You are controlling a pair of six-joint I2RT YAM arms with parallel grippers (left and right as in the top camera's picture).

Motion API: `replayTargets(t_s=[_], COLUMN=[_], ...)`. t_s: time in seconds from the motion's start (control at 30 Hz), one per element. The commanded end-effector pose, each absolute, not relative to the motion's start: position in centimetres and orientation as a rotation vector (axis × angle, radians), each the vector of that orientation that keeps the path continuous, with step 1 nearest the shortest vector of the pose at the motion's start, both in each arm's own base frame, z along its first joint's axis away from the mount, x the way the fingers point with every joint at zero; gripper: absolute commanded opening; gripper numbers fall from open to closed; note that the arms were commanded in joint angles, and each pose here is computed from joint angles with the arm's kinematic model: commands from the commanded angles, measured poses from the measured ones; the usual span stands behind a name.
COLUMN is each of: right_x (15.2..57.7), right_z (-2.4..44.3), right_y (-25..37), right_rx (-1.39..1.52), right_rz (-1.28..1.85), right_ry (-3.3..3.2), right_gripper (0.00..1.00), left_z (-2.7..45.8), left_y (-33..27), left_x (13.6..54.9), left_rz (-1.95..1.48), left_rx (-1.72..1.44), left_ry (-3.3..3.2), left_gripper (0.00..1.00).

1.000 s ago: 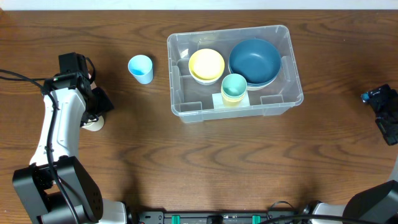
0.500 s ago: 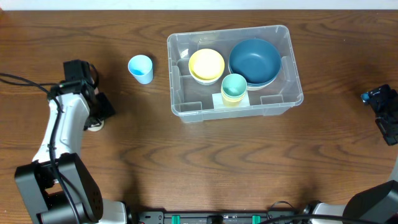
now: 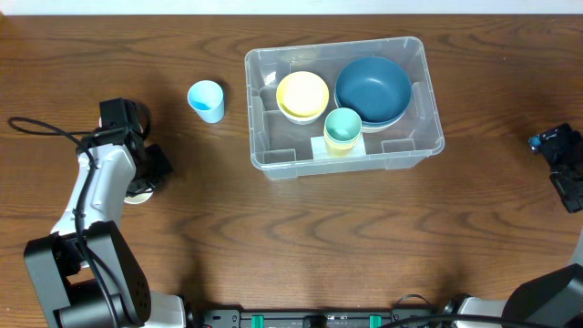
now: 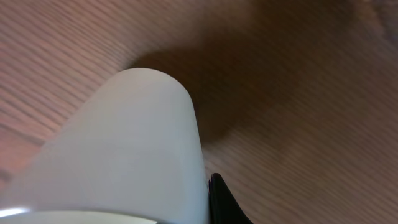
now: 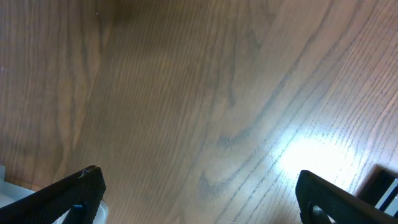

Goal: Pack container
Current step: 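Carry the cream cup into the bin and lower it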

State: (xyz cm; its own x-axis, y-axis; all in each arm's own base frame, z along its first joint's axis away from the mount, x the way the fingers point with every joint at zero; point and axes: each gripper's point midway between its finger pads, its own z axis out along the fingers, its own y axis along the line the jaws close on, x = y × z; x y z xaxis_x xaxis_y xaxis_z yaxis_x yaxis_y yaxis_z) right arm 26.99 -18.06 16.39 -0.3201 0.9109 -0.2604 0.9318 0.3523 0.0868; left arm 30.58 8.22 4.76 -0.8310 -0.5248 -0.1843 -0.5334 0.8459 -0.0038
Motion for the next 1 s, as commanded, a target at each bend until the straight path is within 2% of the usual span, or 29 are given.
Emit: replayTargets(t_s=[0.0, 0.2, 0.37, 0.53, 0.73, 0.87, 0.97], right_x=[26.9, 26.8, 26.8, 26.9, 26.9, 26.9, 26.9], right_z=[16.5, 16.5, 16.5, 16.5, 16.5, 16.5, 16.5], right_y=[-18.2, -18.2, -18.2, -18.2, -18.2, -18.2, -18.2], right_rx=[1.663, 1.663, 1.663, 1.663, 1.663, 1.663, 1.663], right_rz=[-0.118, -0.118, -0.118, -0.118, -0.118, -0.117, -0.118], right_ry=[2.339, 2.339, 2.339, 2.339, 2.339, 2.339, 2.339], right_gripper=[0.99, 0.99, 0.99, 0.99, 0.99, 0.99, 0.99], left_z=[5.4, 9.2, 14.3, 21.7, 30.2, 33.6, 33.9], left_y=[5.9, 1.3, -3.8, -8.5, -11.6, -15.2, -17.8], left_x=[31.2, 32.3, 32.7, 32.4, 32.3, 32.7, 33.6], left_rz=[-0.127, -0.374, -0.511, -0.519, -0.461, -0.518, -0.536], left_rx=[-0.807, -0.67, -0.412, -0.078, 0.126, 0.271, 0.344], left_ry=[2.86, 2.832, 2.751, 2.553, 2.249, 2.078, 2.028], left_gripper=[0.07, 0.06, 0.06, 0.06, 0.06, 0.06, 0.06])
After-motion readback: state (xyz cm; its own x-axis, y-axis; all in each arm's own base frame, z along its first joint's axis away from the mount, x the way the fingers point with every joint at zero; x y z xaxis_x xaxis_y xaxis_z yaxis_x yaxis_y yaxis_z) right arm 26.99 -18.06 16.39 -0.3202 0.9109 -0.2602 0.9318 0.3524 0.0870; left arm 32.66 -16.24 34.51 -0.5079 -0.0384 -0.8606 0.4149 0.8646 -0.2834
